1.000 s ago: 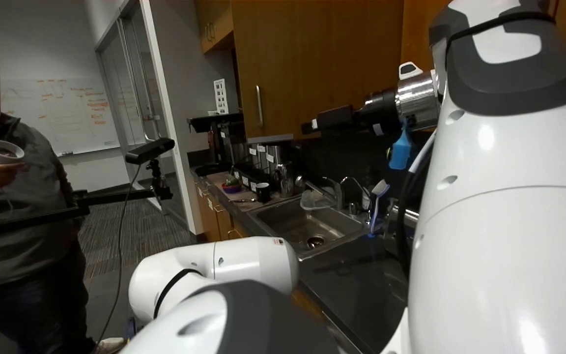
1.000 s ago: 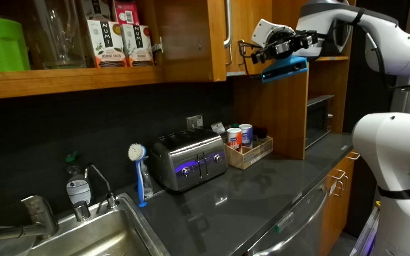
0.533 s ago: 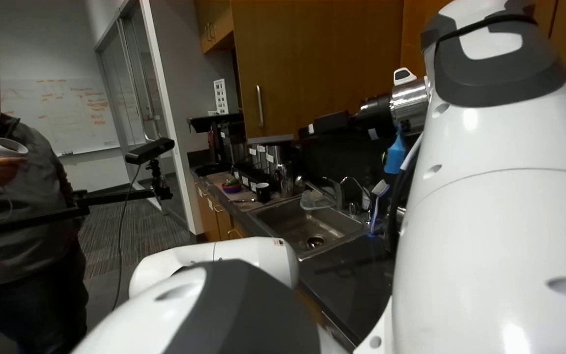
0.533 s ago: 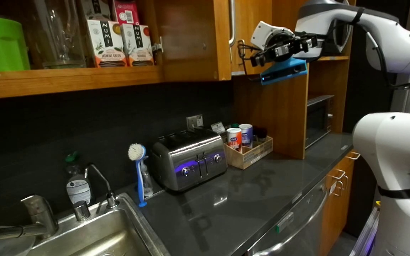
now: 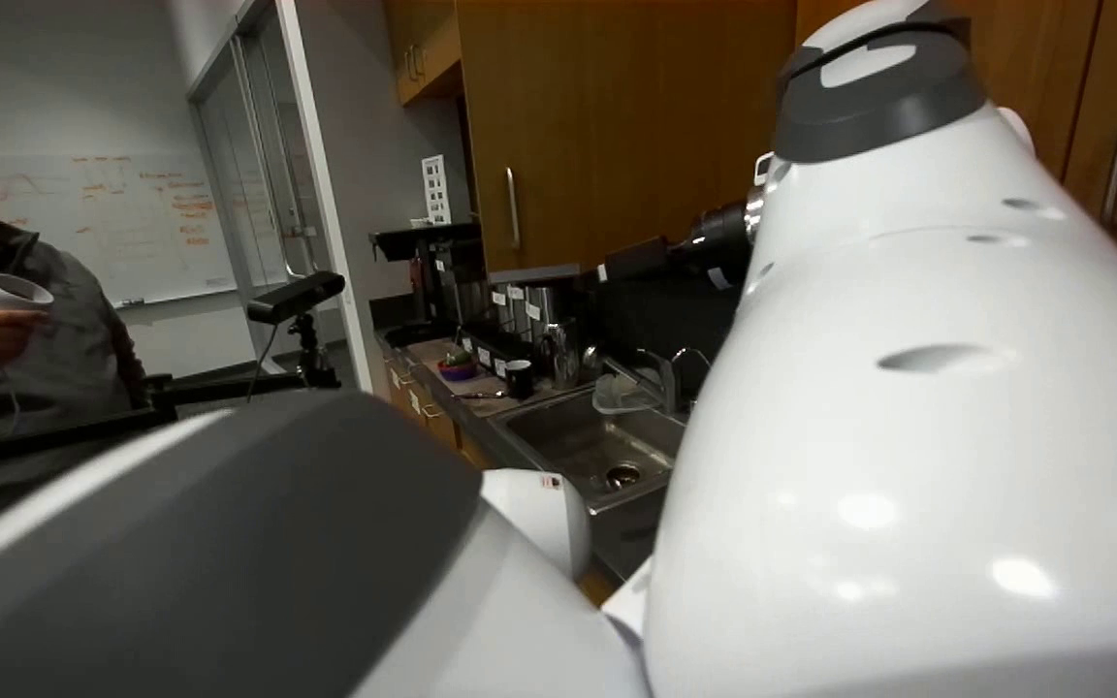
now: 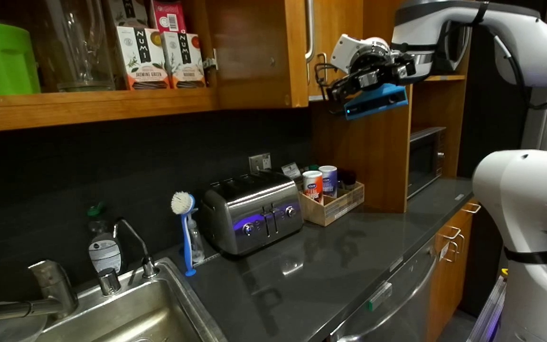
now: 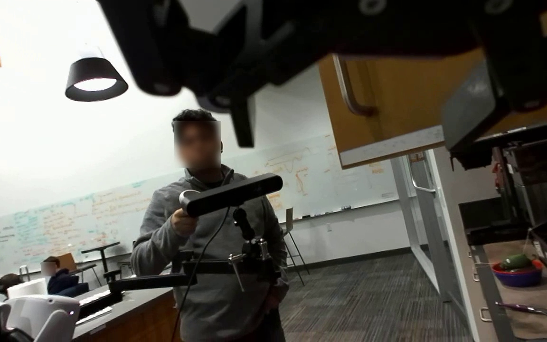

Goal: Open the second cabinet door from the left

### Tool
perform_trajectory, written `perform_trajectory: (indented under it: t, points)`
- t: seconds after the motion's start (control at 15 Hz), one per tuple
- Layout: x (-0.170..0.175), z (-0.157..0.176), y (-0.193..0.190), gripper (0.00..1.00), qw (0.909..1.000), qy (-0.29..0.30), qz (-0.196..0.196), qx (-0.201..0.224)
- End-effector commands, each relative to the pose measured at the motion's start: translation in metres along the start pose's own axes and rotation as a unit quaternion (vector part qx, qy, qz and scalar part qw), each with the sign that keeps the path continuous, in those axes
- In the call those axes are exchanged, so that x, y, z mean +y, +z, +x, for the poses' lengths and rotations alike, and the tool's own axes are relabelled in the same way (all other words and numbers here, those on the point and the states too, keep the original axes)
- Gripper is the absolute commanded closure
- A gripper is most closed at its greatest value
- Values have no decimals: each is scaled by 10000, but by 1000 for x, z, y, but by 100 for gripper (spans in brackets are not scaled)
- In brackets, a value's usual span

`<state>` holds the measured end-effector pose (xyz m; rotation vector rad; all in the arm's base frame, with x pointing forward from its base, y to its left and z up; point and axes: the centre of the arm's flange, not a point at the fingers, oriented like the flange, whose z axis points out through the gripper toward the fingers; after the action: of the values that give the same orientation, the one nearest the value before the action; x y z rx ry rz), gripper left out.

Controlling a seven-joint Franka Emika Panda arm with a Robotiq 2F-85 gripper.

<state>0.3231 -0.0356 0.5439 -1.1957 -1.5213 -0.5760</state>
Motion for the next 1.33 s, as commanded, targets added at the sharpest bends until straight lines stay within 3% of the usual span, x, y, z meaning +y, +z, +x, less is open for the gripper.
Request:
perform_trajectory:
  t: [0.0,0.2,0.27,0.8,1.27]
  points:
    - [1,2,11,0,9992,47,-357,-186]
    - [0,1,12,0,9985,74,-489,-233]
    - [-1,-3,5,0,9994,65,-314,-126]
    - [-1,-5,7,0,9990,102,-391,-205]
    - [-4,-7,7,0,9972,298,-663,-174]
